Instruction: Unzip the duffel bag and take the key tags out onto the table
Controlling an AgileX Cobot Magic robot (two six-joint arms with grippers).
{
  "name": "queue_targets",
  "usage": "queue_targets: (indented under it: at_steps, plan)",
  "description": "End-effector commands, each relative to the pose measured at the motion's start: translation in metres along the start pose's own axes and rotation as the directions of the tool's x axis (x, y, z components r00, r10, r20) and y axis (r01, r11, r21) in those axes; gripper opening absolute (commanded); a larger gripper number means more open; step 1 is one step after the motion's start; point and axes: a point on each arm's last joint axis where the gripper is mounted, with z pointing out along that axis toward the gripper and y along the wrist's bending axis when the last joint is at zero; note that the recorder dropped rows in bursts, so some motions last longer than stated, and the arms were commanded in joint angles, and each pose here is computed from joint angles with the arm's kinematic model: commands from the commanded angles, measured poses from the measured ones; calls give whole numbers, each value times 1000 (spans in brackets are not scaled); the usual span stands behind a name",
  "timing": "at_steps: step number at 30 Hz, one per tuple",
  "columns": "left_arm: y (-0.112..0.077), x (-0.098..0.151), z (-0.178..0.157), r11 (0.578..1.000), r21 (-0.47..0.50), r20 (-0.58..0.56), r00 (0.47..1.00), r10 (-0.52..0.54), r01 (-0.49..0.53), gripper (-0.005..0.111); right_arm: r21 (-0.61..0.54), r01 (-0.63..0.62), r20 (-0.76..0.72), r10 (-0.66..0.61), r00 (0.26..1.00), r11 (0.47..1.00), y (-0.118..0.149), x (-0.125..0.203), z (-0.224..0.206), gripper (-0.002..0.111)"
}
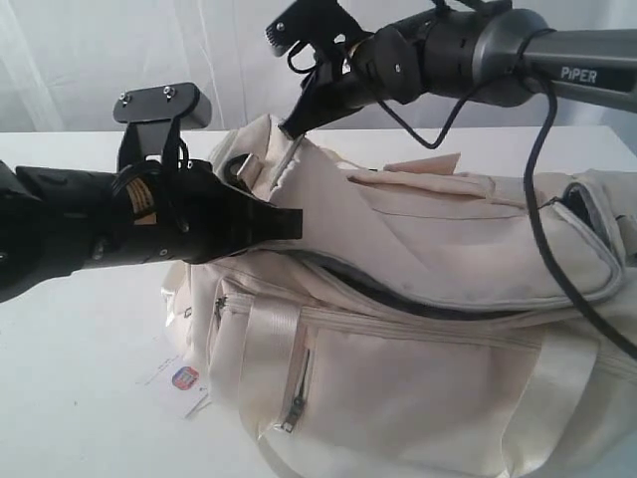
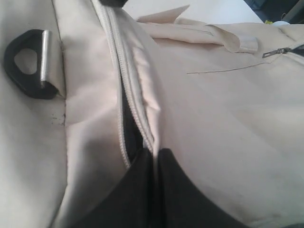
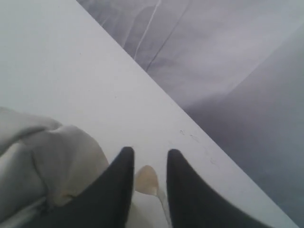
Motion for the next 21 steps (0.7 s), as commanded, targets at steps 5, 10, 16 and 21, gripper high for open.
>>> queue_targets:
  at_steps: [5, 10, 16, 21]
  plan:
    - [-4, -2, -2, 999, 28, 36, 999, 14, -15, 0, 25, -68, -14, 68, 998, 997, -20, -24, -47, 55]
    - [-7, -7, -2, 998, 59, 93, 996, 12, -17, 0, 30, -73, -45, 75, 996, 997, -30, -40, -89, 54]
    - [-13, -18, -4, 992, 122, 209, 978, 1, -27, 0, -16, -46, -240, 41, 970, 999, -33, -38, -139, 54]
    - [-16, -28, -8, 984, 160, 324, 946, 20, -75, 0, -51, -62, -374, 38, 927, 997, -32, -30, -167, 48]
